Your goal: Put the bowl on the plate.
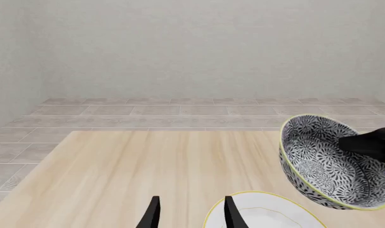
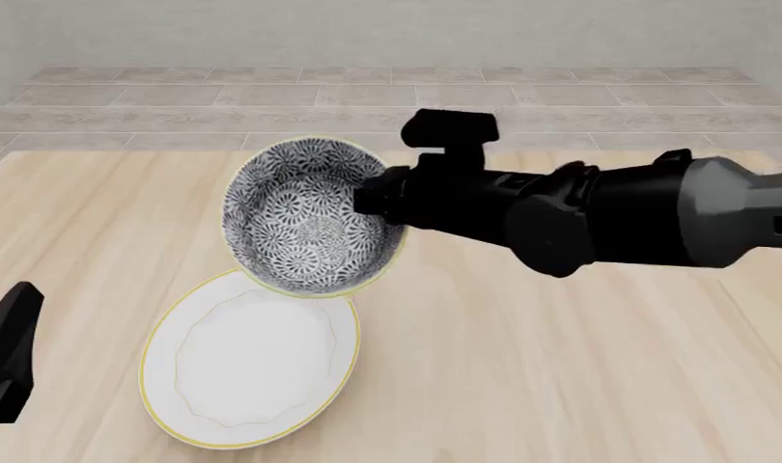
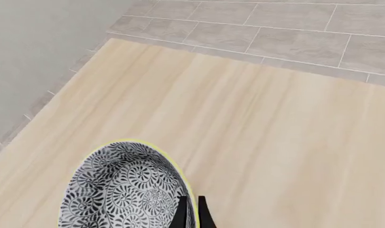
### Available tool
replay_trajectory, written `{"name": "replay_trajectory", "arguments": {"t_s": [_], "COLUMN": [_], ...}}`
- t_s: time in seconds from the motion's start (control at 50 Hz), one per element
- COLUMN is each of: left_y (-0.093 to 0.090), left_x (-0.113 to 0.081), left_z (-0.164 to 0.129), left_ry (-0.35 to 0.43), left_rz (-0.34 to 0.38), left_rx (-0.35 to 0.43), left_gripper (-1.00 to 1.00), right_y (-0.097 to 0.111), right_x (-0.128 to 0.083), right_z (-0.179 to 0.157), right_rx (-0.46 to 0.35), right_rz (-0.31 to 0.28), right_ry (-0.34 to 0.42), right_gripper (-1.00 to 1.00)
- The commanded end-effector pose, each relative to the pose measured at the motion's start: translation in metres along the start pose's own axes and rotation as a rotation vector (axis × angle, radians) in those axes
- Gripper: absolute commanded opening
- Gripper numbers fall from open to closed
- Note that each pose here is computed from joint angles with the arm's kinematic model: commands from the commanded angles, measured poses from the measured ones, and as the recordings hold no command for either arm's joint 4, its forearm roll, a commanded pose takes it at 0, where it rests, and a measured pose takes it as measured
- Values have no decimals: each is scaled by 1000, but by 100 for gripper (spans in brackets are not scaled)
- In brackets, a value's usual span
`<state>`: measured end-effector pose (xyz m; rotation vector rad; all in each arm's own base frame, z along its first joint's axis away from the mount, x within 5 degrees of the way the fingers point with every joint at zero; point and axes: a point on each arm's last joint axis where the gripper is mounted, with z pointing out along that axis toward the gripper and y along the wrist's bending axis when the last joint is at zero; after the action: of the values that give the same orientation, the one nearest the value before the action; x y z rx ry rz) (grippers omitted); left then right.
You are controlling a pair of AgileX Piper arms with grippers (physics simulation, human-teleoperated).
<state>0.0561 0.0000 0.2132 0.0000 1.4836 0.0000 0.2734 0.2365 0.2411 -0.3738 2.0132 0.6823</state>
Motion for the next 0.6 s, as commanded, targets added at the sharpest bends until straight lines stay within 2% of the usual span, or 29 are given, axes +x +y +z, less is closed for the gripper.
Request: {"name": "replay_trajectory", "arguments": {"t_s": [0.02,0.32,0.6], "left_y": [0,0,0], "left_x": [0,0,0], "left_z": [0,0,0], "left_ry": [0,0,0], "left_rz": [0,0,0], "left_rx": [0,0,0], "left_gripper": [100,100,100], "right_y": [8,13,23], "right_x": [-1,8,14], "right_z": [5,15,23], "right_rx": [-22,-39,-58], "right_rz": [58,76,63], "right_ry": [-19,-10,18], "right_gripper": [-100,-100,-100]}}
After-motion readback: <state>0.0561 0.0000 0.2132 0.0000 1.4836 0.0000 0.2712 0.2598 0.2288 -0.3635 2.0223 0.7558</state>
